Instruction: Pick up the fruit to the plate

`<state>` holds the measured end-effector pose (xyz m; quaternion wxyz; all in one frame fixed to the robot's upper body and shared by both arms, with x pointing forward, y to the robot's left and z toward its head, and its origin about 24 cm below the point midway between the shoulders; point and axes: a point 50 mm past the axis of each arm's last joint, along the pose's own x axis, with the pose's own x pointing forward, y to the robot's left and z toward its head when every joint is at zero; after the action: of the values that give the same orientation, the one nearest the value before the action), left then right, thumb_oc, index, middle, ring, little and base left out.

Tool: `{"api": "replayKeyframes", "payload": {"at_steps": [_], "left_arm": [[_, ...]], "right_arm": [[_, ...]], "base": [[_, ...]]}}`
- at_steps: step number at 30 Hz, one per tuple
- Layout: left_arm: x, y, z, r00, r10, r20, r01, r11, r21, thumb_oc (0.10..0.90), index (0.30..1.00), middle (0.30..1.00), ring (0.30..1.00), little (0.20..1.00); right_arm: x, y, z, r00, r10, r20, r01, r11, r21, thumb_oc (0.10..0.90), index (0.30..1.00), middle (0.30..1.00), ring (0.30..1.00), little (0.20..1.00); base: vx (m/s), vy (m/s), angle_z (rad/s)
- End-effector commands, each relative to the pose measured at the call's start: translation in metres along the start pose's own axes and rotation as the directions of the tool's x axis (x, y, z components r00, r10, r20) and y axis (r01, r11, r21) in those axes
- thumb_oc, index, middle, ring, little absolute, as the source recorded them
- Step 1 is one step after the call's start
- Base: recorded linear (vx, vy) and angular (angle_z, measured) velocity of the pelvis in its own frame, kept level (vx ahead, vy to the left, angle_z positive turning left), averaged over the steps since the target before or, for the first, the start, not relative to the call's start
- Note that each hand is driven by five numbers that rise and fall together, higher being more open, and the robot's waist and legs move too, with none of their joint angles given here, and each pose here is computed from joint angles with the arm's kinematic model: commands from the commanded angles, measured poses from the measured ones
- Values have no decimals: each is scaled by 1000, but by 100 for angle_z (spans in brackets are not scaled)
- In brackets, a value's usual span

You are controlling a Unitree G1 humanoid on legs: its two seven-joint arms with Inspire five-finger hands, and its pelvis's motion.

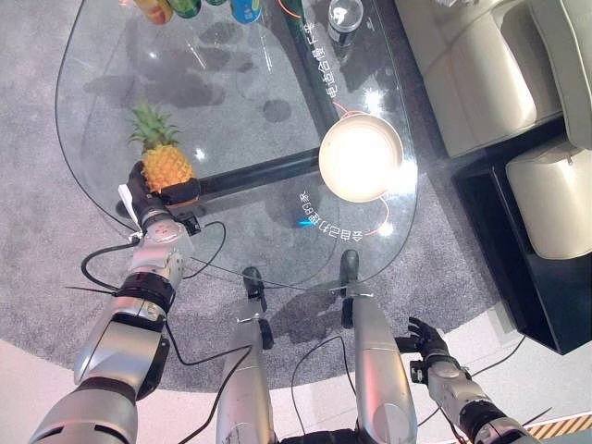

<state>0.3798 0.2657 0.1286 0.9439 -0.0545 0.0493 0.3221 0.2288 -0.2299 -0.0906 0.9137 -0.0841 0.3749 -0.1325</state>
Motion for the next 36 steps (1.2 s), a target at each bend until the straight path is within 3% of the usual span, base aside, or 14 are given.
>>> {"api": "replayKeyframes", "payload": {"at_steps": [1,10,11,12,36], "left_arm": [[-2,-3,-12,996,-17,-85,9,996,-87,800,900,900,900,900],[-4,-17,2,992,-85,-88,72,987,-144,800,900,900,900,900],[-4,-18,2,992,-88,-87,75,987,-141,635,759,759,759,735],[-5,-21,3,992,-96,-88,84,988,-130,100,300,300,300,200],[1,-11,10,991,-97,-93,87,991,-106,100,300,300,300,200]], "right_arm": [[-3,-6,-19,997,-45,-66,43,999,-32,800,900,900,900,900],[-5,-4,-19,998,-37,-60,34,999,-38,800,900,900,900,900],[-5,-4,-19,998,-37,-60,34,999,-39,800,900,900,900,900],[-5,-3,-18,997,-36,-62,33,999,-41,800,900,900,900,900],[-3,-10,-17,996,-76,-52,77,997,10,800,900,900,900,900]], "base": [[0,0,0],[0,0,0],[0,0,0],[0,0,0],[0,0,0]]}}
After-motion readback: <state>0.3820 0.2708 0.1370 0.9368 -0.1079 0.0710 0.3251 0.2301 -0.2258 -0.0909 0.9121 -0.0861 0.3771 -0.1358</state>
